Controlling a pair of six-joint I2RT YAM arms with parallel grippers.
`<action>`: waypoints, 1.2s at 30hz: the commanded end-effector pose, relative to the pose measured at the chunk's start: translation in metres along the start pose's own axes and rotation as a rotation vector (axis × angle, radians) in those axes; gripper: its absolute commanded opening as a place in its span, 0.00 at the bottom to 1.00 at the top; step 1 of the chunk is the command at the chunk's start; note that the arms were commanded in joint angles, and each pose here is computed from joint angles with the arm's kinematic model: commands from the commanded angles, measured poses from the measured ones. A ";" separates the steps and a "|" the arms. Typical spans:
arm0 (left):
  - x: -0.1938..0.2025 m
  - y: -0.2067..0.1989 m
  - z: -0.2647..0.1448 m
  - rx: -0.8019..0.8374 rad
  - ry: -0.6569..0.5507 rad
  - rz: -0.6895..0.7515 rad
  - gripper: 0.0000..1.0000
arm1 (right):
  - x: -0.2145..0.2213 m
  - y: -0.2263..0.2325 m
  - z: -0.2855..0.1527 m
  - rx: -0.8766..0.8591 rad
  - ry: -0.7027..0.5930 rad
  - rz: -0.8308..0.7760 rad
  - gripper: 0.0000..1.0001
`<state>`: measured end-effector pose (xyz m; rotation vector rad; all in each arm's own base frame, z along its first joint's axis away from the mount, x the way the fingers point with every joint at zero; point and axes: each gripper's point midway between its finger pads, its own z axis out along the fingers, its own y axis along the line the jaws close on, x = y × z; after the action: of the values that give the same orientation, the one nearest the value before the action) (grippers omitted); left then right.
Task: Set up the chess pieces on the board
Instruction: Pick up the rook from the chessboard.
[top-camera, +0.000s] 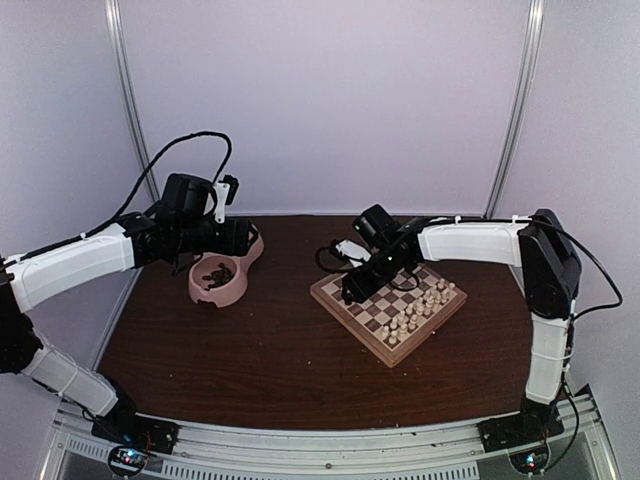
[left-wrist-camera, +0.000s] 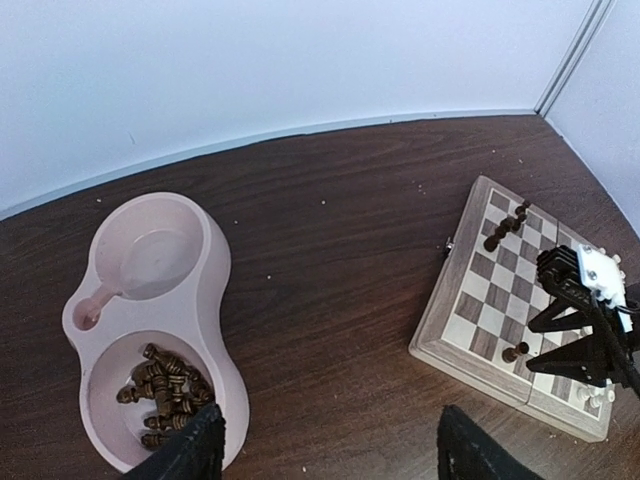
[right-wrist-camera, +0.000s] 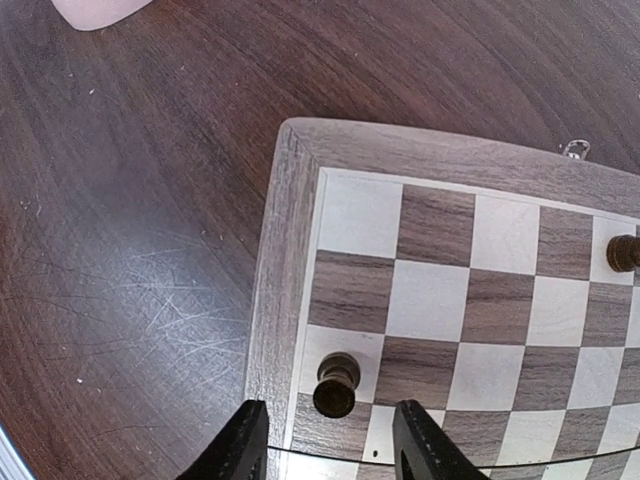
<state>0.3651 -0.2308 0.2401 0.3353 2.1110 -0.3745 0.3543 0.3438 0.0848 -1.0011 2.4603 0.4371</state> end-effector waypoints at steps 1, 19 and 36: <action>-0.005 0.006 -0.006 -0.026 -0.023 0.012 0.73 | -0.007 -0.004 -0.002 0.048 0.003 -0.024 0.44; -0.004 0.007 -0.002 -0.029 -0.006 0.026 0.74 | -0.004 -0.002 0.010 0.041 0.028 -0.030 0.31; 0.003 0.006 0.002 -0.024 0.027 0.027 0.74 | -0.006 0.000 0.016 0.031 0.032 -0.035 0.18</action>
<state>0.3643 -0.2256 0.2304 0.3492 2.1419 -0.3318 0.3585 0.3496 0.0718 -1.0393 2.4815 0.3799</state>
